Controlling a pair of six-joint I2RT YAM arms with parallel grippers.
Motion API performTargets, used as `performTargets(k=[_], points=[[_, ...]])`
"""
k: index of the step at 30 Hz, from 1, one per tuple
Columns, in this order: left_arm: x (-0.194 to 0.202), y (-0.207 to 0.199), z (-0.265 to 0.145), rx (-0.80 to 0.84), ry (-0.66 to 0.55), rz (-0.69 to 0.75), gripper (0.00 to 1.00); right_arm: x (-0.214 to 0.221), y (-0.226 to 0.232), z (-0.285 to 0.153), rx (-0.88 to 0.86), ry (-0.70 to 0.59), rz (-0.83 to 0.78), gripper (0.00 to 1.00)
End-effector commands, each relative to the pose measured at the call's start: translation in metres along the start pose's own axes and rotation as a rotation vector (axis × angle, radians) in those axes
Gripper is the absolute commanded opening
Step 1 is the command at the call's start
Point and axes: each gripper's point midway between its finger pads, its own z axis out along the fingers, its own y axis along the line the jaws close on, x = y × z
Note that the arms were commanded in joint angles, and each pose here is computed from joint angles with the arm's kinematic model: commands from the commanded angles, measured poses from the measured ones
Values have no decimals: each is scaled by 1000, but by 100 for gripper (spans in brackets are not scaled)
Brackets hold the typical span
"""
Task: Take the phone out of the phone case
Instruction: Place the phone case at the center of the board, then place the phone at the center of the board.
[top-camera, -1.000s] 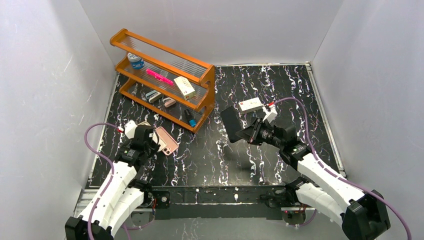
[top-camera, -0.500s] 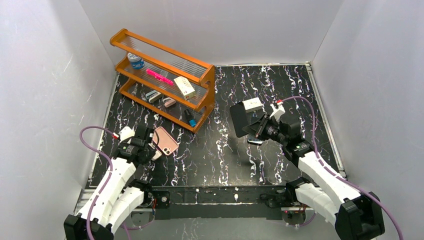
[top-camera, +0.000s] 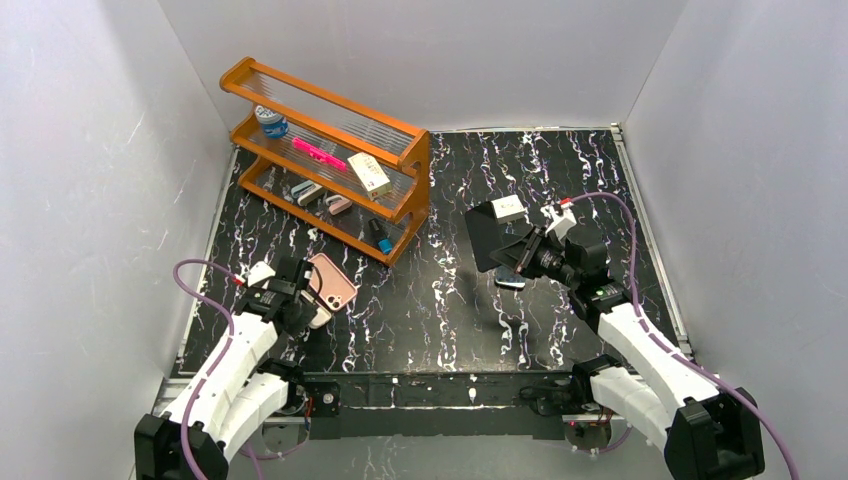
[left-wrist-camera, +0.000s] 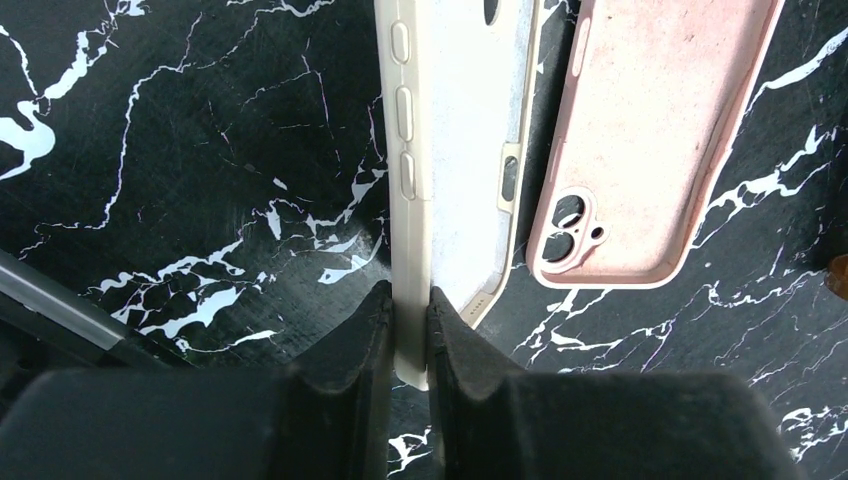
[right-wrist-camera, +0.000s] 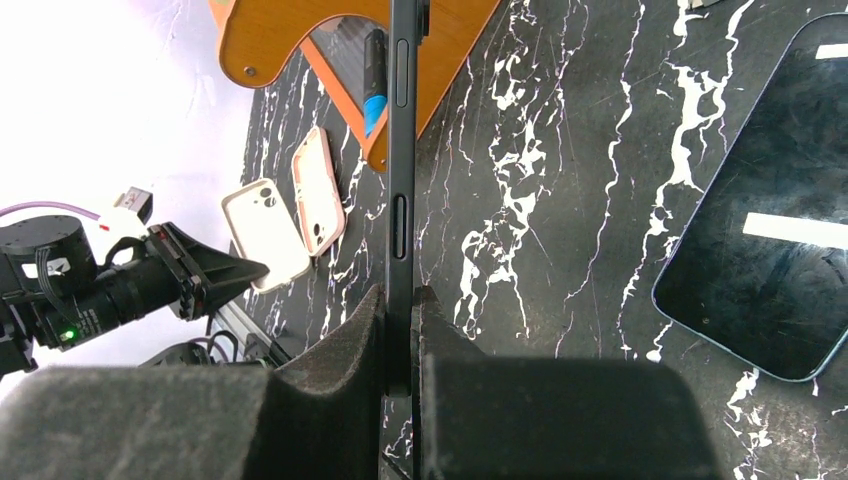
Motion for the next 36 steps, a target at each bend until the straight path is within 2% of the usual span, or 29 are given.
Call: performTargets(k=[1, 2, 8, 12, 16, 23, 29, 36], points=[[3, 3, 5, -19, -2, -32, 20, -19, 15, -4, -66, -78, -62, 1], [1, 3, 5, -16, -6, -36, 24, -20, 13, -5, -58, -80, -63, 1], [-7, 13, 0, -55, -55, -52, 73, -19, -6, -6, 11, -88, -53, 1], [-9, 15, -1, -58, -69, -81, 97, -19, -21, -9, 68, -99, -40, 1], [-17, 13, -8, -53, -89, -76, 98, -24, -42, -16, 167, -136, -23, 1], [-49, -9, -38, 42, -175, 21, 98, -37, -81, -38, 349, -237, 34, 1], [-72, -42, -80, 268, -252, 156, 98, -39, -111, -49, 455, -276, 87, 1], [-100, -52, -127, 473, -465, 256, 98, -31, -141, -53, 529, -243, 94, 1]])
